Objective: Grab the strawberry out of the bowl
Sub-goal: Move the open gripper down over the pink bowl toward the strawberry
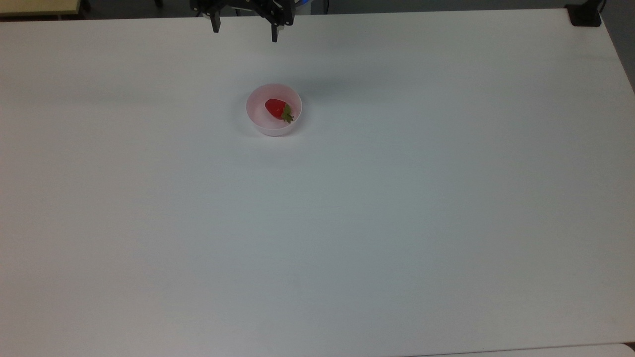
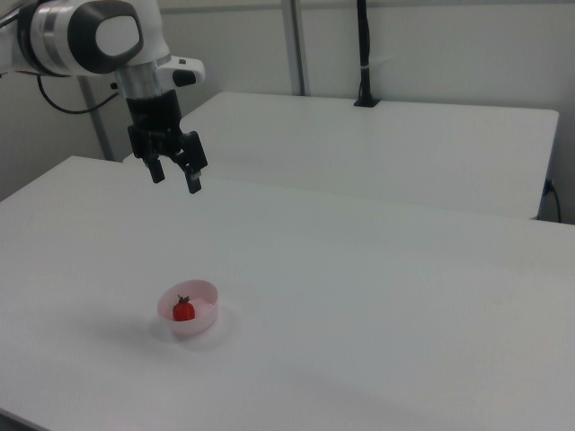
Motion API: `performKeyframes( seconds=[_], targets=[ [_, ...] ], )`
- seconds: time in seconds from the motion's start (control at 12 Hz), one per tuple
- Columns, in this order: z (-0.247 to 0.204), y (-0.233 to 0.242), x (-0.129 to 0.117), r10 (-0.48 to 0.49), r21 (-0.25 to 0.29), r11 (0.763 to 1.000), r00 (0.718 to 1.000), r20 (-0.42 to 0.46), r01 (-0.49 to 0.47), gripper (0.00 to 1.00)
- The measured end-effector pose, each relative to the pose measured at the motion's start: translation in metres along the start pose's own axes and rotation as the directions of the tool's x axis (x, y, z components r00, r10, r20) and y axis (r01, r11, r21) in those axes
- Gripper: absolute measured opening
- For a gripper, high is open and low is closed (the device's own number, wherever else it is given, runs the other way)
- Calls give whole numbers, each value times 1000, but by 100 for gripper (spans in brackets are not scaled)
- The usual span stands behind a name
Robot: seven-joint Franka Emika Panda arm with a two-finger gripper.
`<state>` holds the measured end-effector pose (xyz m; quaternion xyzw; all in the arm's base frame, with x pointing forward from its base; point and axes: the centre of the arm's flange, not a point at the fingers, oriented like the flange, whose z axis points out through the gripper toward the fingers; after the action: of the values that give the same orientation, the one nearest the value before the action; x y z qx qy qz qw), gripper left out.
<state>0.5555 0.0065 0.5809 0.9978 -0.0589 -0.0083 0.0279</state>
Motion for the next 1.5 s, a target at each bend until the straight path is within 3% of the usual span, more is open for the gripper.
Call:
performKeyframes(
  seconds=[0.59, 0.84, 1.09, 1.25, 1.5],
  targets=[
    [1, 0, 0, -13, 0, 1000, 1000, 1, 13, 100],
    [10, 0, -1, -193, 1, 981, 981, 22, 193, 100],
    [45, -1, -7, -443, 29, 896, 892, 87, 443, 100],
    [93, -3, -11, -617, 59, 787, 779, 110, 614, 97],
    [159, -6, -12, -702, 24, 709, 702, 120, 704, 95]
  ],
)
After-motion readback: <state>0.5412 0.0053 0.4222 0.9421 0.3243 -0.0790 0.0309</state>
